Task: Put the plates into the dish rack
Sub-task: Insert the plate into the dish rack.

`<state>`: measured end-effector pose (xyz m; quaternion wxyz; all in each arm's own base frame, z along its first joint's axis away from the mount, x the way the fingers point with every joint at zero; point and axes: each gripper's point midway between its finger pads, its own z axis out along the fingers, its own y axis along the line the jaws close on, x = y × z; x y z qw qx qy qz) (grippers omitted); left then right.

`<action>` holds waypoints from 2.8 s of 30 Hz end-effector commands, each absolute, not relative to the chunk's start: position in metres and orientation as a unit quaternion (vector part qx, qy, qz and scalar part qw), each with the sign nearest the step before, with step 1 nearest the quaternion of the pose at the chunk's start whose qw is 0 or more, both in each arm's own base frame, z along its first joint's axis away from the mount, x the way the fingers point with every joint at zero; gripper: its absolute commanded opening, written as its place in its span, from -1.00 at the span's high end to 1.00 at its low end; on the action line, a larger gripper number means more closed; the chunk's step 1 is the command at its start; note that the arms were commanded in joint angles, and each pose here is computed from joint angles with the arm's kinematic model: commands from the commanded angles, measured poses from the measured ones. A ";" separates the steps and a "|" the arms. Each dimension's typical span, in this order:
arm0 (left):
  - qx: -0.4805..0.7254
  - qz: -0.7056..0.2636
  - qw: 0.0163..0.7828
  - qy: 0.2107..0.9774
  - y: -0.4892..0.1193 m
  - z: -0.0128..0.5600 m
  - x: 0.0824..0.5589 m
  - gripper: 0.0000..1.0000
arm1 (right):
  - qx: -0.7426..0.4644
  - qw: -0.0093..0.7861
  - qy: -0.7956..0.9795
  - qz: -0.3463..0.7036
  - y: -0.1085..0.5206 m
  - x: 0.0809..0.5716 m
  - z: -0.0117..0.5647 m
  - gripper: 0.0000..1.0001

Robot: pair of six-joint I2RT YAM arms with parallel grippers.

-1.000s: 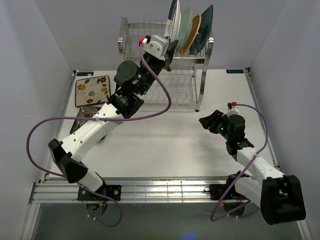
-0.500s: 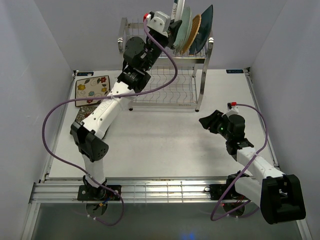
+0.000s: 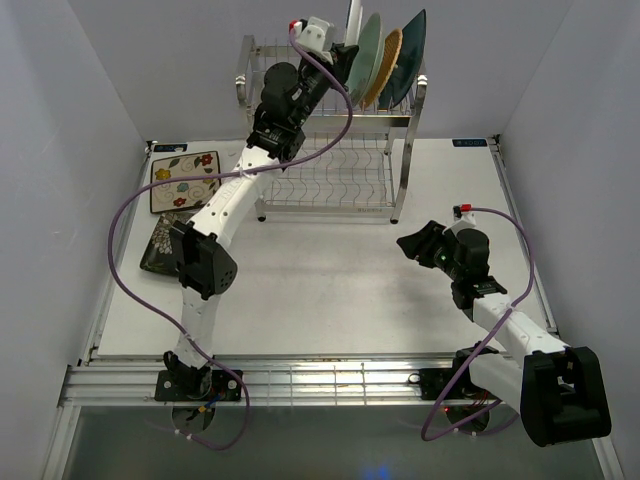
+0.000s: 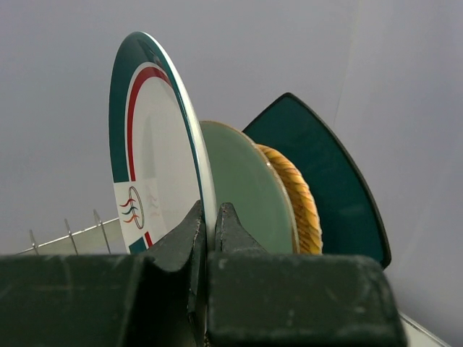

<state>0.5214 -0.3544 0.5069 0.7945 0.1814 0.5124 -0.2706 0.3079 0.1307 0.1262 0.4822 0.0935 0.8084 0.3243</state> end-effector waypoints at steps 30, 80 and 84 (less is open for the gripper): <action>0.102 -0.331 0.784 0.515 -0.314 0.526 0.525 1.00 | 0.077 0.503 0.795 0.329 0.132 0.312 0.139 -0.08; 0.154 -0.231 0.820 0.500 -0.308 0.552 0.430 -0.90 | 0.068 0.498 0.797 0.335 0.136 0.314 0.139 -0.11; 0.155 -0.229 0.815 0.509 -0.289 0.545 0.404 -0.92 | 0.060 0.500 0.795 0.339 0.137 0.312 0.139 -0.16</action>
